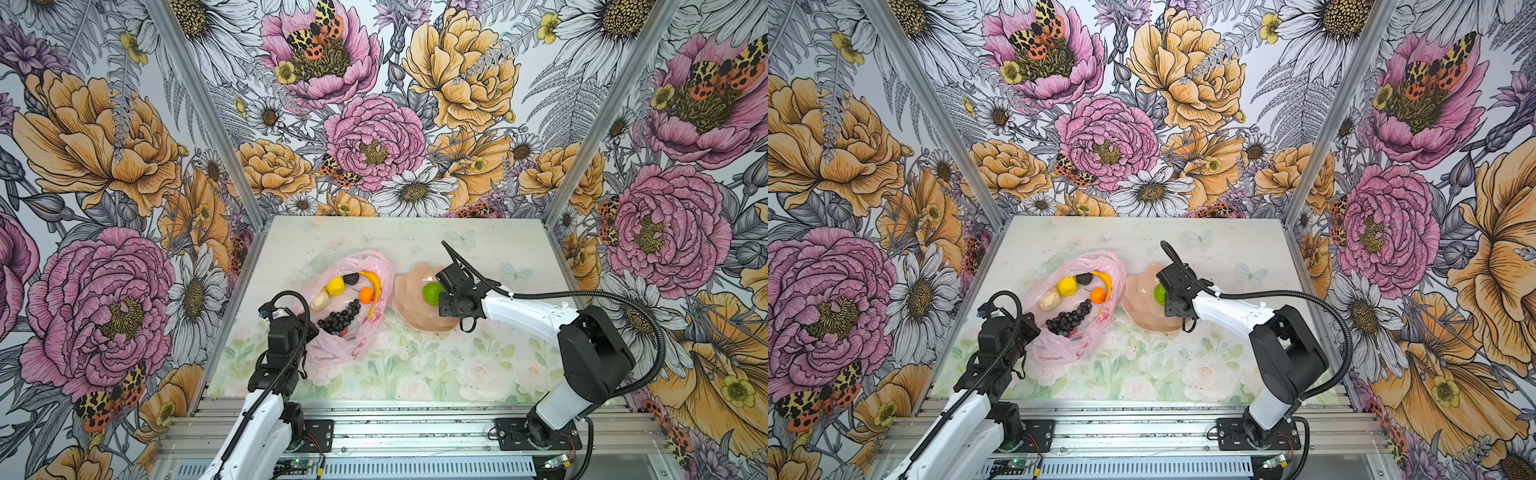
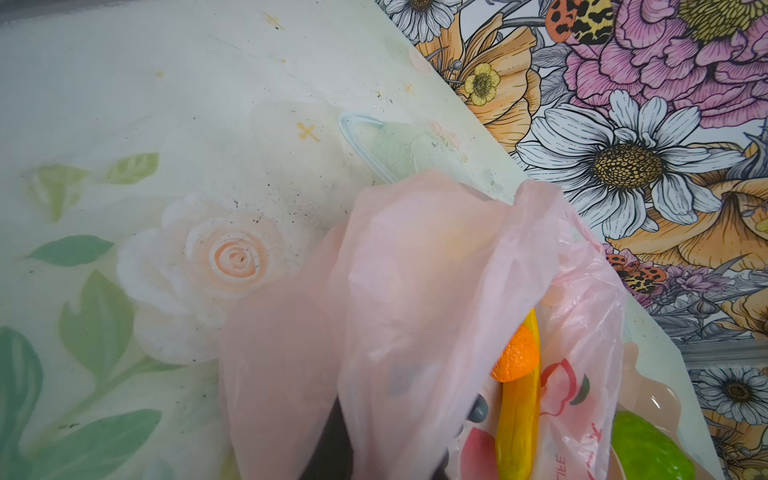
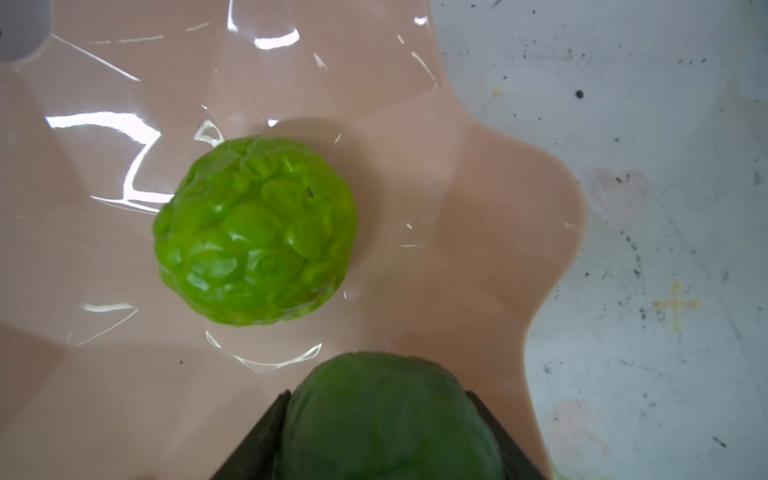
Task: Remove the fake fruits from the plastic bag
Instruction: 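Lower the dark green fruit into the bowl beside the lime-green fruit and release, then move the right gripper back into the bag mouth above the orange fruit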
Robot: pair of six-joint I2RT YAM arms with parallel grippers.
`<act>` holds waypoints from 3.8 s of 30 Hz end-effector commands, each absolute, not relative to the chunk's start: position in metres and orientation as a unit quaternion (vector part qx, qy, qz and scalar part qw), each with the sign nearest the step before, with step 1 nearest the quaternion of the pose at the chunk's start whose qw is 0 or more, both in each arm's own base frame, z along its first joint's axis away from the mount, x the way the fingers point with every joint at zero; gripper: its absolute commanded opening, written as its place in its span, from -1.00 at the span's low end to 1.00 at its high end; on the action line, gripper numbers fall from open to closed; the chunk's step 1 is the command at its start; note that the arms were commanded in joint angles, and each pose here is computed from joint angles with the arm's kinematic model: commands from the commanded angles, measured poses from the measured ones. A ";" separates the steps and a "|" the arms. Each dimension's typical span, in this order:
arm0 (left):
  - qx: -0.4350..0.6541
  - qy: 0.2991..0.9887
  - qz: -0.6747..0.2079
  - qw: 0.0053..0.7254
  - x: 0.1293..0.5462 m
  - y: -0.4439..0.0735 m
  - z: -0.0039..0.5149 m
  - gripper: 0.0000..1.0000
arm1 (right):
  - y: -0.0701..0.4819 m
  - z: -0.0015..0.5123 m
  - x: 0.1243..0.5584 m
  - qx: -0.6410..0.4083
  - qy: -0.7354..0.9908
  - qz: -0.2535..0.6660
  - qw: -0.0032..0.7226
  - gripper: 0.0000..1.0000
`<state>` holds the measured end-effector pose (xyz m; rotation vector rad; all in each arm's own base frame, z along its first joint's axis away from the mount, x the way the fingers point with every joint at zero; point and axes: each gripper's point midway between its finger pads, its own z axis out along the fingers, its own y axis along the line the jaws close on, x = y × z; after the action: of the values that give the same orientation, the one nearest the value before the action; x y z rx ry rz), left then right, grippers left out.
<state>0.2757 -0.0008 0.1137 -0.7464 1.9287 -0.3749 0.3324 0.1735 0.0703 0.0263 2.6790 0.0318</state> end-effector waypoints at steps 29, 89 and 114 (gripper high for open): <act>-0.285 0.796 -0.165 0.509 0.279 -0.009 0.122 -0.69 | 0.188 0.064 0.372 0.014 0.969 0.028 0.244 0.47; -0.330 0.816 -0.175 0.441 0.252 -0.009 0.122 -1.00 | 0.482 0.110 0.388 -0.140 0.907 0.215 0.333 0.16; -0.308 0.816 -0.179 0.456 0.246 -0.009 0.120 -1.00 | 0.495 0.064 0.443 -0.041 0.915 0.229 0.330 0.17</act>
<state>0.2446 -0.0078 0.1177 -0.7920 2.0218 -0.4320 0.4299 0.4966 0.0670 -0.1853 2.4108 0.5954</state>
